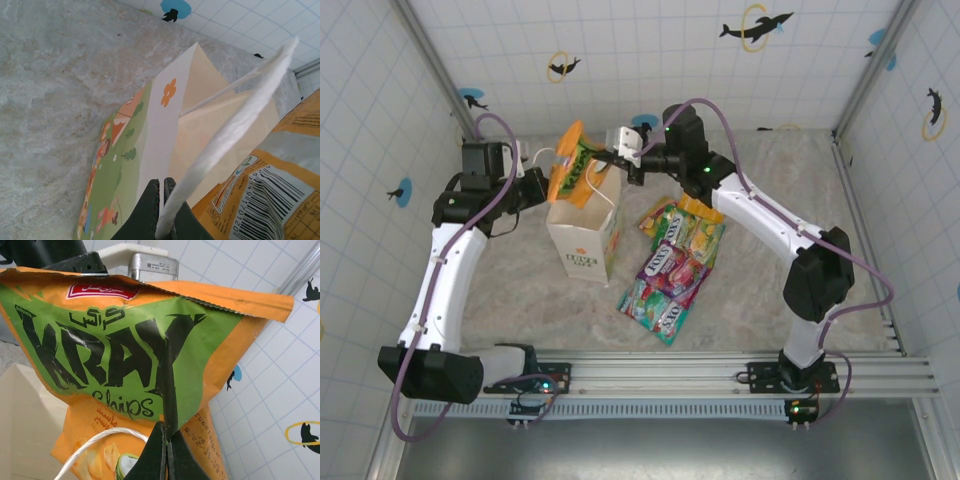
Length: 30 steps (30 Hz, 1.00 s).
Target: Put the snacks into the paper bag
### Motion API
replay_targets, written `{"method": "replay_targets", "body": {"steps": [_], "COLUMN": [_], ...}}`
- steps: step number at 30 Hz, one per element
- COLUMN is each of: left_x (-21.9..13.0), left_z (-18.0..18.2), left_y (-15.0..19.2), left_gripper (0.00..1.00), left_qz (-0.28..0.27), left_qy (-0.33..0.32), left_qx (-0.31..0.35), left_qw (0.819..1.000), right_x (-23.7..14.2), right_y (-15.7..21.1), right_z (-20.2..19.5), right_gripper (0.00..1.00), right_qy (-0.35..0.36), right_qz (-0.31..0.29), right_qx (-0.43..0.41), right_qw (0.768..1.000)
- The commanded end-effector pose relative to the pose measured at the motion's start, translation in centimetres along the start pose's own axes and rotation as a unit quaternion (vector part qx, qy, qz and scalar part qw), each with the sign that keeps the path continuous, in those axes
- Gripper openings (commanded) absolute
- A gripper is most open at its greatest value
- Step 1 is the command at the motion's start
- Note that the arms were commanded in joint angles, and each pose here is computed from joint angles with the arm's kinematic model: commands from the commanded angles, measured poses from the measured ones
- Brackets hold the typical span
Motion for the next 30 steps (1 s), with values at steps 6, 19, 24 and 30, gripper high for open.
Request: {"method": "replay_targets", "body": {"steps": [6,19,24,30], "left_x": [-0.3,-0.5,-0.6,-0.4], "left_z": [0.0,0.1,0.0,0.5], "left_y": [-0.1,0.1,0.2,1.0], "left_gripper": [0.09,0.17,0.26,0.27], "left_qz": [-0.010,-0.011,-0.008,-0.002], "left_qy": [0.001,0.002,0.007,0.009], "left_qx": [0.002,0.003,0.002,-0.003], "left_qw": [1.000,1.000,1.000,1.000], "right_x": [-0.1,-5.4,-7.9,-9.9], "right_y": [-1.8,-5.3,-5.6,-3.2], "right_z": [-1.0,-0.1,1.7,5.5], "right_gripper": [0.51,0.55,0.59,0.61], "right_qy": [0.026,0.122,0.146,0.176], "right_qz": [0.005,-0.046,-0.031,0.055], "right_qx": [-0.022,0.044,0.131,0.300], "right_qw": [0.999,0.991,0.980,0.936]}}
Point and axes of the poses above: each hand's point on the last joint's axis, 136 mm out from that joint toward the fingers, its own x axis out along the fingers, its own z axis along the line the jaws close on, y = z × x, the point moved 8 cm from there along -x, back along the fingers, and after that the axes turned 13 degrees about -x, right-handed, at the moved point
